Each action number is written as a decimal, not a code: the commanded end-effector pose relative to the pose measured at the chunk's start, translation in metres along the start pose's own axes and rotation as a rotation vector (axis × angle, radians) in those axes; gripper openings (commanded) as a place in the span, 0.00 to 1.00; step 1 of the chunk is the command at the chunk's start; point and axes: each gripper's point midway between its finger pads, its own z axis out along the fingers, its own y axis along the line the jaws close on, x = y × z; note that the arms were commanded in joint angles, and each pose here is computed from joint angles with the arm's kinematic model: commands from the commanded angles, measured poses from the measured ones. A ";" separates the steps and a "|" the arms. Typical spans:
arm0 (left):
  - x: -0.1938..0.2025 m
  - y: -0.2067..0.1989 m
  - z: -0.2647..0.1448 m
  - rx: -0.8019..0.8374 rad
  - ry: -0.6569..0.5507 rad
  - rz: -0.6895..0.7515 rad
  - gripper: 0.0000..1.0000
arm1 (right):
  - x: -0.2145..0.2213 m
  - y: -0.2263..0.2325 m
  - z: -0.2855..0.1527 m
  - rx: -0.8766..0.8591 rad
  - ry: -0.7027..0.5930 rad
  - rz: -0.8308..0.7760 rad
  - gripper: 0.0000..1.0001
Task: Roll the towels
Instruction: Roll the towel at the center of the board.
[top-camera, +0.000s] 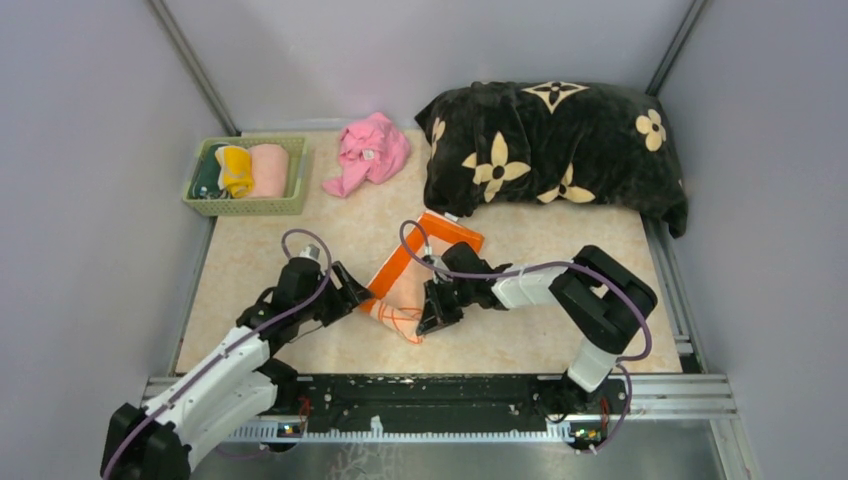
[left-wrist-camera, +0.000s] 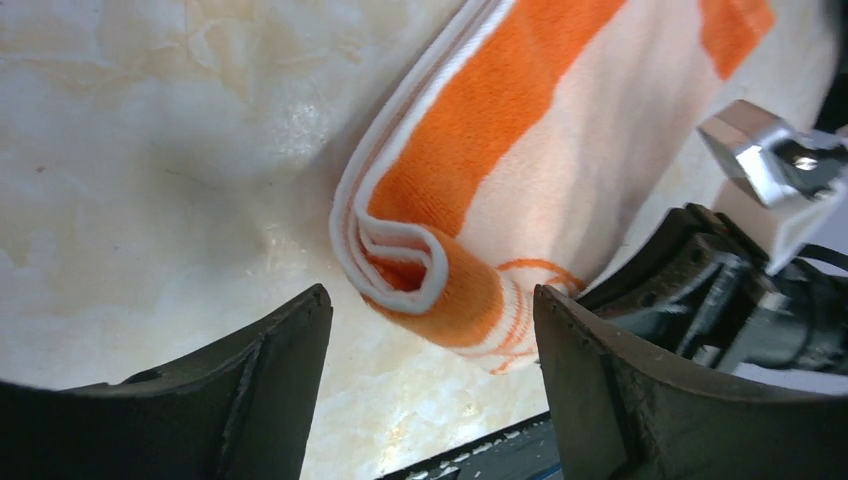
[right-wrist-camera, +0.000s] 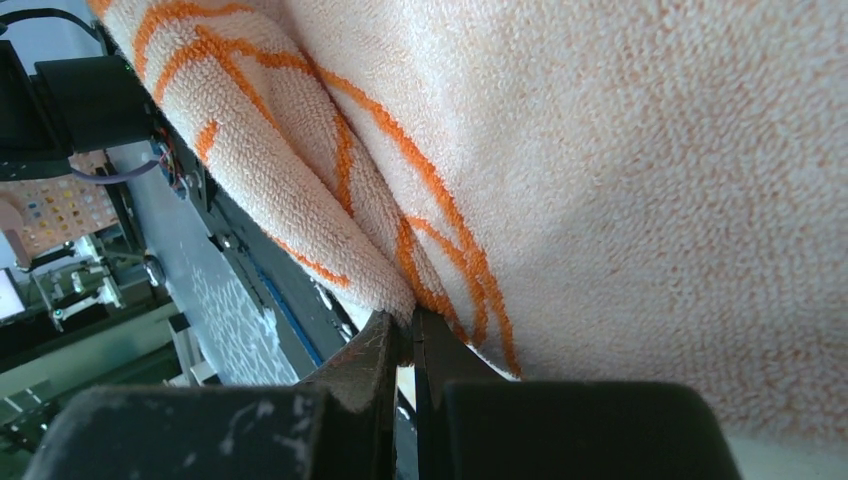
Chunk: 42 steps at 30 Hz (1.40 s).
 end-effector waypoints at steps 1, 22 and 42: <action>-0.003 0.001 -0.018 0.013 -0.043 -0.006 0.79 | -0.018 -0.006 0.001 0.013 -0.044 -0.010 0.00; 0.007 0.020 0.024 -0.050 0.008 -0.025 0.62 | -0.030 0.000 -0.016 0.052 -0.075 -0.087 0.13; 0.016 0.033 0.040 -0.132 0.073 -0.038 0.59 | -0.053 0.090 -0.040 0.357 -0.340 -0.747 0.45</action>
